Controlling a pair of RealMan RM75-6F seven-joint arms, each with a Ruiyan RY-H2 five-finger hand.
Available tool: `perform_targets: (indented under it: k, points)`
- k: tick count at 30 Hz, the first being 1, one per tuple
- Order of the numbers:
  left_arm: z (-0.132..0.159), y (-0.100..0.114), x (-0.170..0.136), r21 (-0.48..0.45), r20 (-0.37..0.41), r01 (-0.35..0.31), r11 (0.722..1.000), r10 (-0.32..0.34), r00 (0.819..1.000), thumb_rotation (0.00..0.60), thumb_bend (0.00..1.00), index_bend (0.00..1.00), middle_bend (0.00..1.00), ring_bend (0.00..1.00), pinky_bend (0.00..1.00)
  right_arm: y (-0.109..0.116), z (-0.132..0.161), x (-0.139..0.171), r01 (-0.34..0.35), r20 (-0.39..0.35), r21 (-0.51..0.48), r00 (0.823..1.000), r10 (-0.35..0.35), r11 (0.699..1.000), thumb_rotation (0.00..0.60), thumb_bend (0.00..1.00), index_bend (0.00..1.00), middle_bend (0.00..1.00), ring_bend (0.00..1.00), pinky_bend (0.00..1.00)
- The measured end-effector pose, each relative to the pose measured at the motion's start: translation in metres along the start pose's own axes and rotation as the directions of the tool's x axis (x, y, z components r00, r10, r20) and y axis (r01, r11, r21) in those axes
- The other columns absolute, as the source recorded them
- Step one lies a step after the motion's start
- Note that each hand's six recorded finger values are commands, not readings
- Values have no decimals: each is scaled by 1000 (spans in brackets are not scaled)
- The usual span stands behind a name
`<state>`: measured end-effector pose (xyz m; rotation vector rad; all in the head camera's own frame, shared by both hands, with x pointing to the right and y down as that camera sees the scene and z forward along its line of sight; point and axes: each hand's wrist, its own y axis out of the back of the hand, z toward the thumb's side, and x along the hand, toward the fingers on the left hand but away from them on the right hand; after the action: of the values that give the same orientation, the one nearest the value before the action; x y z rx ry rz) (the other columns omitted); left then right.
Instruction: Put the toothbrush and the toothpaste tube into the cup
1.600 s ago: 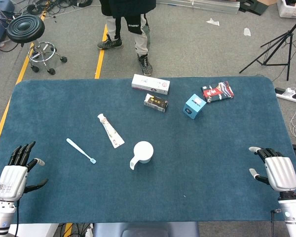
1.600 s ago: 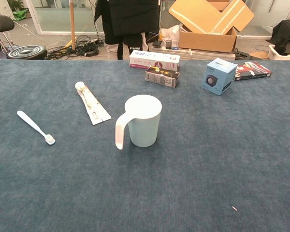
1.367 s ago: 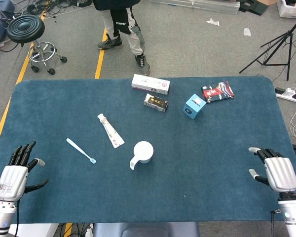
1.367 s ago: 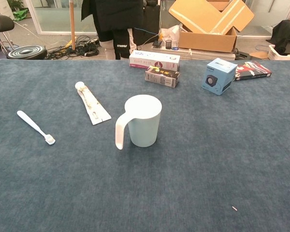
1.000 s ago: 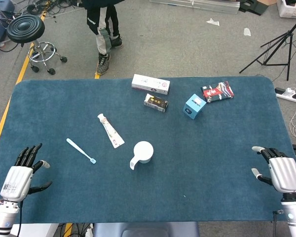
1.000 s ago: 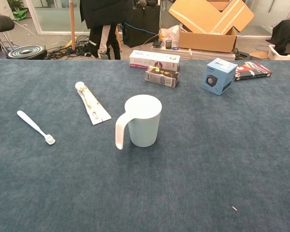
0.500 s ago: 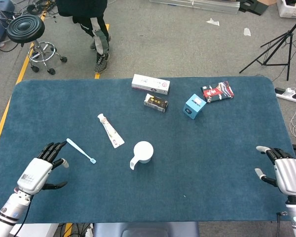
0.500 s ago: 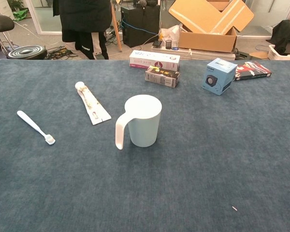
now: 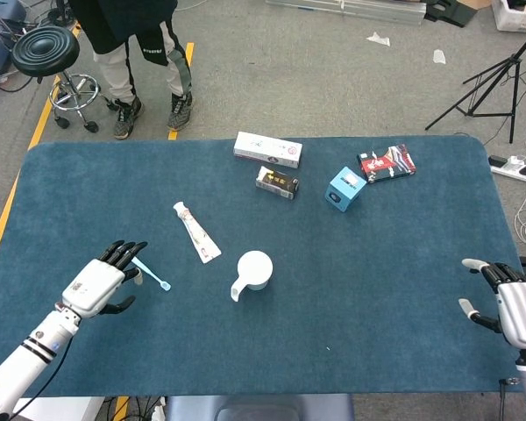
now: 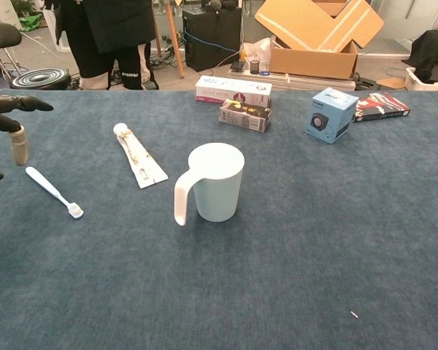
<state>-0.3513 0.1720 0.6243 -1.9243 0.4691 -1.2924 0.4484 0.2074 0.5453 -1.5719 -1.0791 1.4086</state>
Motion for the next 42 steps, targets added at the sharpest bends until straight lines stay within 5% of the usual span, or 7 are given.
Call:
perform_targets:
  k: [3,12,29,42]
  points:
    - [-5,-3,7,23,-22,46,999,-45,999,600,983,309,0,0,0,1,-1,0,-1,-2,-7,1000,1,1000,600,157,333,418,339,473]
    - [-21,-13,17,119,-108,162,980,-149,983,600,1000,91,0,0,0,0,1,0,-9,-14,-4,1000,9,1000,600,158,333,418,339,473]
    - [-43,-33,37,242,-245,293,925,-234,941,600,1000,97,0,0,0,-1,2,0,-17,-15,0,1000,17,1000,600,158,333,418,339,473]
    - [-45,-48,49,275,-268,324,905,-251,930,600,1000,91,0,0,0,-2,4,1,-18,-23,0,1000,18,1000,600,158,333,418,339,473]
